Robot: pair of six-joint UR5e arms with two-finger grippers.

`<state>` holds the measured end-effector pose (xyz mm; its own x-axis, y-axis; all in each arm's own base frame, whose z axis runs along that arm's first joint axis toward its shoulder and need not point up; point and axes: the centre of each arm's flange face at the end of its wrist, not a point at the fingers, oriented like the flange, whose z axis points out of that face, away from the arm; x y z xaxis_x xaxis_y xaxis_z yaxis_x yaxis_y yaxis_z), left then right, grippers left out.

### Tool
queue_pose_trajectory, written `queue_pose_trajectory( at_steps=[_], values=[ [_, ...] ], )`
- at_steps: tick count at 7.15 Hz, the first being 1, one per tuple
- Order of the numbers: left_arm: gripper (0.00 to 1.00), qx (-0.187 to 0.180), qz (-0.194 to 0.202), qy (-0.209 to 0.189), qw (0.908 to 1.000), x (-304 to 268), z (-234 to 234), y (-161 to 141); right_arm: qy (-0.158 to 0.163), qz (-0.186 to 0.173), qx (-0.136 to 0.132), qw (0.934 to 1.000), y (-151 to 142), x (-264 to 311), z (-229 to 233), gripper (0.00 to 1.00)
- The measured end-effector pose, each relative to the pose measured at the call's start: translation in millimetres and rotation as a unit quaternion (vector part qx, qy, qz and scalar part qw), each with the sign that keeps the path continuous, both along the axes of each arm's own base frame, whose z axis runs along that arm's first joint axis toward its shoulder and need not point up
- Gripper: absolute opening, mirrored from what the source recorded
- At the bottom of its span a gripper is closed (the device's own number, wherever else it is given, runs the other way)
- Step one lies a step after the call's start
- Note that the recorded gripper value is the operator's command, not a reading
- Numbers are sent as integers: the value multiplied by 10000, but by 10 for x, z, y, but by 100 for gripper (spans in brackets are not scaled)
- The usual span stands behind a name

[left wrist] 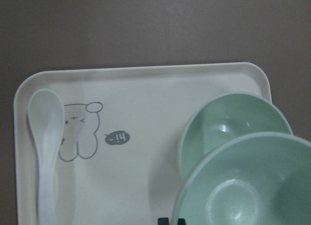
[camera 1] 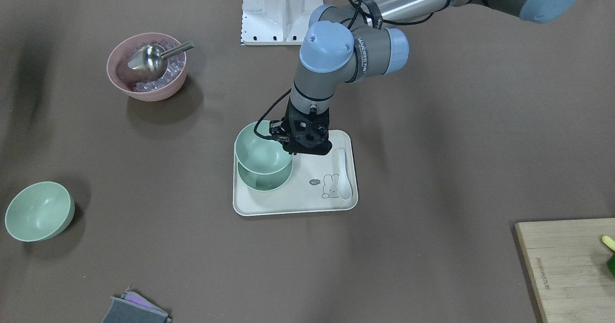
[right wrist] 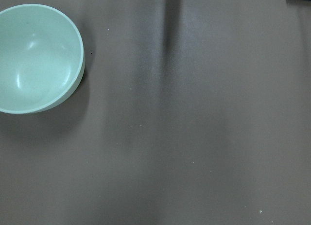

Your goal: Stack green bowls together

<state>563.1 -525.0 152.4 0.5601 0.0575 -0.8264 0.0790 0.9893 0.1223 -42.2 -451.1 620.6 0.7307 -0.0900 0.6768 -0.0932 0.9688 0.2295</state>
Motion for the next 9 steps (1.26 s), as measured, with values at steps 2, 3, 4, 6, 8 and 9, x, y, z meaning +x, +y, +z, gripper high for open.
queue_pose_trajectory(
  at_steps=[2,3,4,6,8,9],
  values=[
    [0,24,-7,20,10000,68,30,-42,5,4,6,10000,-5,0,-2,100],
    [0,25,-9,18,10000,86,34,-53,4,3,8,10000,-8,-1,-5,100],
    [0,38,-23,17,10000,108,52,-66,1,3,7,10000,-9,-2,-6,100],
    [0,129,-97,38,9999,172,101,-97,-3,2,14,10000,-14,-3,-13,100],
    [0,150,-115,32,9998,206,124,-107,-6,4,19,10000,-17,-4,-21,100],
    [0,158,-121,21,9998,222,130,-100,-6,5,19,10000,-17,-4,-22,100]
  ],
)
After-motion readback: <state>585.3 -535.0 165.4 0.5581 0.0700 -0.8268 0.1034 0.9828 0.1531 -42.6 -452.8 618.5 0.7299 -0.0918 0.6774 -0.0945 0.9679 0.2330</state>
